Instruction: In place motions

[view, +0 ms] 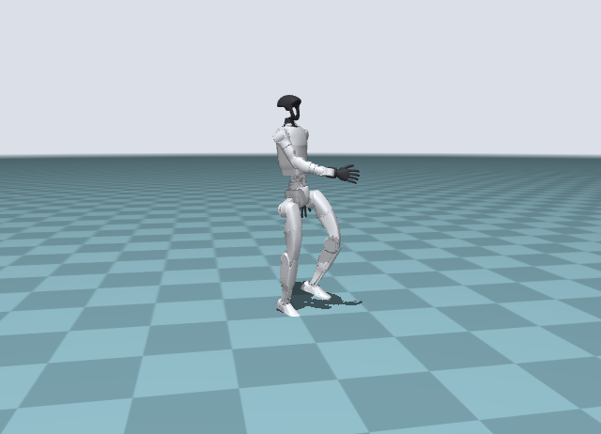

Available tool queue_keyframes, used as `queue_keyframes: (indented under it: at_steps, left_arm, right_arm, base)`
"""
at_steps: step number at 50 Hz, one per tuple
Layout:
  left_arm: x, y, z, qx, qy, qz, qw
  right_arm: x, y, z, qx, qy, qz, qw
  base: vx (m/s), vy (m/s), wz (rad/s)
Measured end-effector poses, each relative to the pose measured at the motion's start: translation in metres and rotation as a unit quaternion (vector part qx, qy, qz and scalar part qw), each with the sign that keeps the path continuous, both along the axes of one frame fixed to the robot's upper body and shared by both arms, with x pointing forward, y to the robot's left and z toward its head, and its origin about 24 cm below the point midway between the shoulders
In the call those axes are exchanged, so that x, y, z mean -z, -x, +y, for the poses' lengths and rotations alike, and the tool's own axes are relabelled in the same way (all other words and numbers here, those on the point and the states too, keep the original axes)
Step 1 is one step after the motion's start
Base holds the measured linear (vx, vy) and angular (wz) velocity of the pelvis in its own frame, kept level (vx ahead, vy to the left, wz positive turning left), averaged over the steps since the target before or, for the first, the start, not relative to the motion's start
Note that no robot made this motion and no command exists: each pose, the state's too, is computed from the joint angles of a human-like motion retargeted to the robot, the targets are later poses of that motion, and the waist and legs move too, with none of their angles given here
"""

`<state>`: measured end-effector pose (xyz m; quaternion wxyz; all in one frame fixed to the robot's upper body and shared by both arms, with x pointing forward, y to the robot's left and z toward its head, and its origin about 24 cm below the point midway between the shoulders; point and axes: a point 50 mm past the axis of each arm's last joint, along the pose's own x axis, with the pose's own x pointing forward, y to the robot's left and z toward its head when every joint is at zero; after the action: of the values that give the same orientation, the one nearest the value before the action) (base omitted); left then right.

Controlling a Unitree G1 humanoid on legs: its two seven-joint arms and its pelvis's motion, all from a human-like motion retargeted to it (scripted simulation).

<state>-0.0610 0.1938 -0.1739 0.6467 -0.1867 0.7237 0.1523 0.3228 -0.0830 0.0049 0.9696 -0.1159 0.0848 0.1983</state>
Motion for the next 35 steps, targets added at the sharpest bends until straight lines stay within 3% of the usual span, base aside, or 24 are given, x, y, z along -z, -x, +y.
queue_keyframes:
  at_steps: [4,7,11,17,21,25,30,35]
  left_arm:
    - [0.002,-0.024,0.008,0.053,-0.016,-0.019,0.998]
    - [0.004,-0.054,0.008,0.124,-0.013,-0.035,0.992]
    - [-0.008,-0.170,-0.005,0.193,0.009,-0.182,0.964]
    - [-0.138,-0.375,-0.006,0.238,-0.059,-0.522,0.817]
    - [-0.235,-0.428,-0.004,0.236,-0.129,-0.671,0.691]
    - [-0.289,-0.441,-0.001,0.212,-0.180,-0.739,0.614]
    - [-0.273,-0.438,-0.012,0.192,-0.151,-0.733,0.634]
    - [-0.183,-0.402,-0.016,0.195,-0.085,-0.629,0.748]
  right_arm:
    - [0.072,0.061,-0.022,0.028,0.018,0.132,0.991]
    - [0.121,0.124,-0.068,0.065,0.078,0.240,0.965]
    - [0.161,0.205,-0.122,0.133,0.141,0.403,0.894]
    - [0.175,0.326,-0.157,0.164,0.151,0.626,0.747]
    - [0.157,0.420,-0.163,0.177,0.154,0.753,0.615]
    - [0.134,0.487,-0.150,0.169,0.136,0.835,0.505]
    - [0.131,0.501,-0.129,0.146,0.078,0.860,0.483]
    - [0.154,0.450,-0.127,0.103,0.092,0.814,0.564]
  base:
    - [0.46,0.18,0.58]
    - [0.47,0.23,1.75]
    - [-0.09,0.07,0.84]
    - [-0.20,0.16,0.88]
    - [0.04,0.15,1.50]
    - [0.10,-0.08,0.53]
    - [0.06,-0.11,-0.30]
    - [0.06,-0.04,-0.84]
